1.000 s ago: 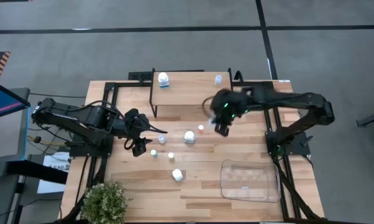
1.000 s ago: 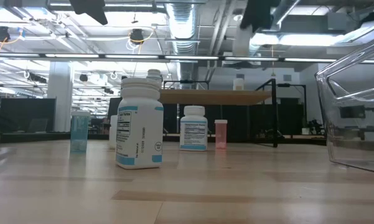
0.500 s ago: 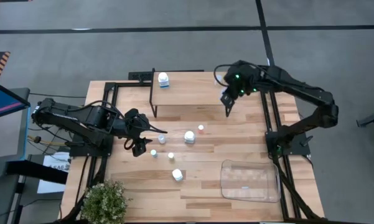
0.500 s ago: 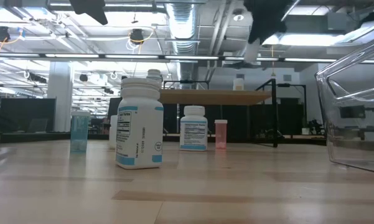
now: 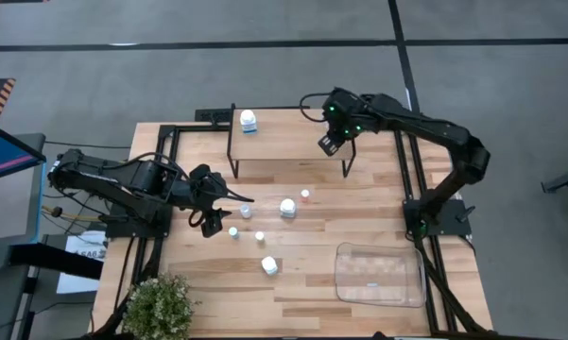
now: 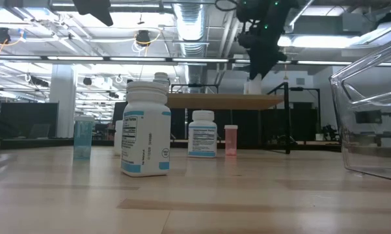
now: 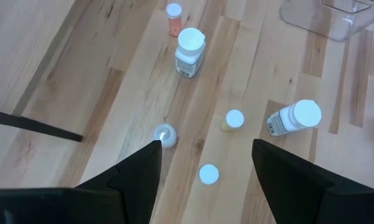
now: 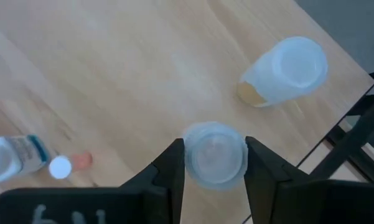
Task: Pick and place medicine bottles onto shelf by color
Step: Put the right transparent pill bottle on the shelf aligned with the other transparent pill bottle
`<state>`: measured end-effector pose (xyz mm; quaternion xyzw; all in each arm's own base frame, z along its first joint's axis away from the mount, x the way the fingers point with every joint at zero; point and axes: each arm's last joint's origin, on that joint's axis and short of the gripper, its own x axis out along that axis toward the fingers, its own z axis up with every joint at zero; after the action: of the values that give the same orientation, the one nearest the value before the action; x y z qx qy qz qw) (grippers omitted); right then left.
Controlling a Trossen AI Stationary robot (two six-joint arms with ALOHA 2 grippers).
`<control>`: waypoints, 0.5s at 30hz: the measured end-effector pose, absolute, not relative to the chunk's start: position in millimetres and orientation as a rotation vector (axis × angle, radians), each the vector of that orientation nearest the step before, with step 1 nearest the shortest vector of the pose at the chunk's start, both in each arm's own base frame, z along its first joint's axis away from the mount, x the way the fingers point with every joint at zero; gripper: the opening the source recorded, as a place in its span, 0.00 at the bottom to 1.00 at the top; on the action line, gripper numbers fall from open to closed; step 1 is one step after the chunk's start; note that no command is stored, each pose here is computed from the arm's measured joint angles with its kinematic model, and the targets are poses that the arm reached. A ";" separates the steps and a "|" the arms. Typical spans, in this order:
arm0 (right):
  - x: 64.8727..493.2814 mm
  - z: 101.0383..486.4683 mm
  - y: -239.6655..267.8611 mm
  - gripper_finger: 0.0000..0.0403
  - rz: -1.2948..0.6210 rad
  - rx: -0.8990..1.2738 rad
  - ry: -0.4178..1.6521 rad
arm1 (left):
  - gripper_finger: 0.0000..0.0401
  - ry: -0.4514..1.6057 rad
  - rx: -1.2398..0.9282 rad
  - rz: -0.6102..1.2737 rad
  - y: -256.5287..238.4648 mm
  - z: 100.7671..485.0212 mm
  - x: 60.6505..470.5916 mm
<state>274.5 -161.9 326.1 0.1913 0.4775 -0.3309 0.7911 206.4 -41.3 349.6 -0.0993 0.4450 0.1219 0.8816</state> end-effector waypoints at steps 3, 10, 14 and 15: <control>276.6 321.8 -164.0 0.34 -0.728 0.405 1.046 | 0.59 0.926 -0.209 0.255 -41.4 349.6 206.3; 277.1 322.7 -165.3 0.48 -0.754 0.387 1.031 | 0.59 0.926 -0.211 0.255 -41.4 349.6 206.3; 274.1 322.2 -168.2 0.56 -0.768 0.393 1.042 | 0.59 0.927 -0.211 0.256 -41.4 349.6 206.4; 273.7 322.1 -168.2 0.58 -0.768 0.394 1.046 | 0.59 0.927 -0.211 0.255 -41.4 349.6 206.4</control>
<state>273.7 -168.2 322.1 0.1822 0.4836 -0.3554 0.7788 206.4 -41.4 349.6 -0.1013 0.4450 0.1226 0.8813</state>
